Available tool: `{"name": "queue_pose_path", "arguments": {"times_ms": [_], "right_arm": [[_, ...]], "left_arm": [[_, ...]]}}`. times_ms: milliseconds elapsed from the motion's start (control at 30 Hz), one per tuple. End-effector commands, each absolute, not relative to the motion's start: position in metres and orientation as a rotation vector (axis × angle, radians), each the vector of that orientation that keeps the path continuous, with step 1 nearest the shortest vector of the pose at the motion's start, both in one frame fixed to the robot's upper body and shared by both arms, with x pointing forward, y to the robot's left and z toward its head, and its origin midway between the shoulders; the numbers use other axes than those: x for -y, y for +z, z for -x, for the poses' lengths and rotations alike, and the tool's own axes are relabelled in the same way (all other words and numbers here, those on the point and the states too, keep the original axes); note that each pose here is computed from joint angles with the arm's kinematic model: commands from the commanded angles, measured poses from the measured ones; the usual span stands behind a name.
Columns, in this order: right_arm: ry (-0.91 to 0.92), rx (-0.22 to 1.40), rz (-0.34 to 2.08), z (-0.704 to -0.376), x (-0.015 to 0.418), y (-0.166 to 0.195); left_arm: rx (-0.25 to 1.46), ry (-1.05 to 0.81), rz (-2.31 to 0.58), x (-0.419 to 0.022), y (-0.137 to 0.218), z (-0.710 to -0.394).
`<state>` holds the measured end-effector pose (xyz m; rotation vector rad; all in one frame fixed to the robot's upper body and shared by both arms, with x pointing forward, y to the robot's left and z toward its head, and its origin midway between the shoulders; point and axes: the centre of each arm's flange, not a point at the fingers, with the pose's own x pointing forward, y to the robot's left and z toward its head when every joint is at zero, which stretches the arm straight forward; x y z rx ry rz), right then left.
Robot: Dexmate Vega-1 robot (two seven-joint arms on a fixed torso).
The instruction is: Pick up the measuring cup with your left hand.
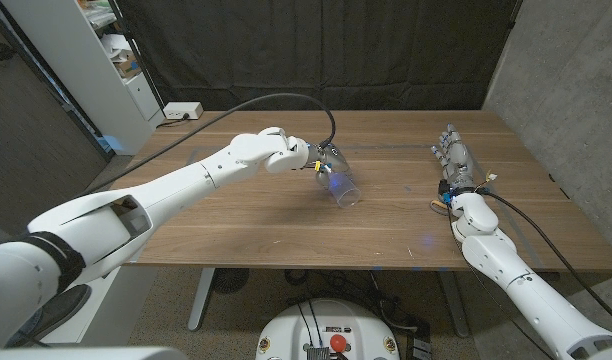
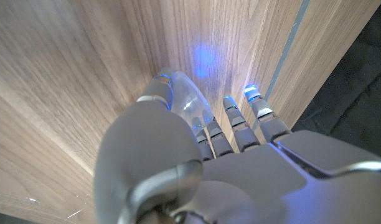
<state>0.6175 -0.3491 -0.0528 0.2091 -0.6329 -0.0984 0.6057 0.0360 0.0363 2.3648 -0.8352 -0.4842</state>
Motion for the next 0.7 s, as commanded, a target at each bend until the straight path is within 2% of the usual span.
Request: {"name": "queue_pose_path", "arguments": {"times_ms": [33, 700], "right_arm": [[-0.089, 0.644, -0.199, -0.612, 0.351, -0.048], [-0.075, 0.655, -0.186, -0.608, 0.341, -0.04]], "left_arm": [[0.804, -0.442, -2.34, -0.039, 0.038, -0.598], [0.837, -0.349, -2.327, -0.048, 0.056, -0.585]]}}
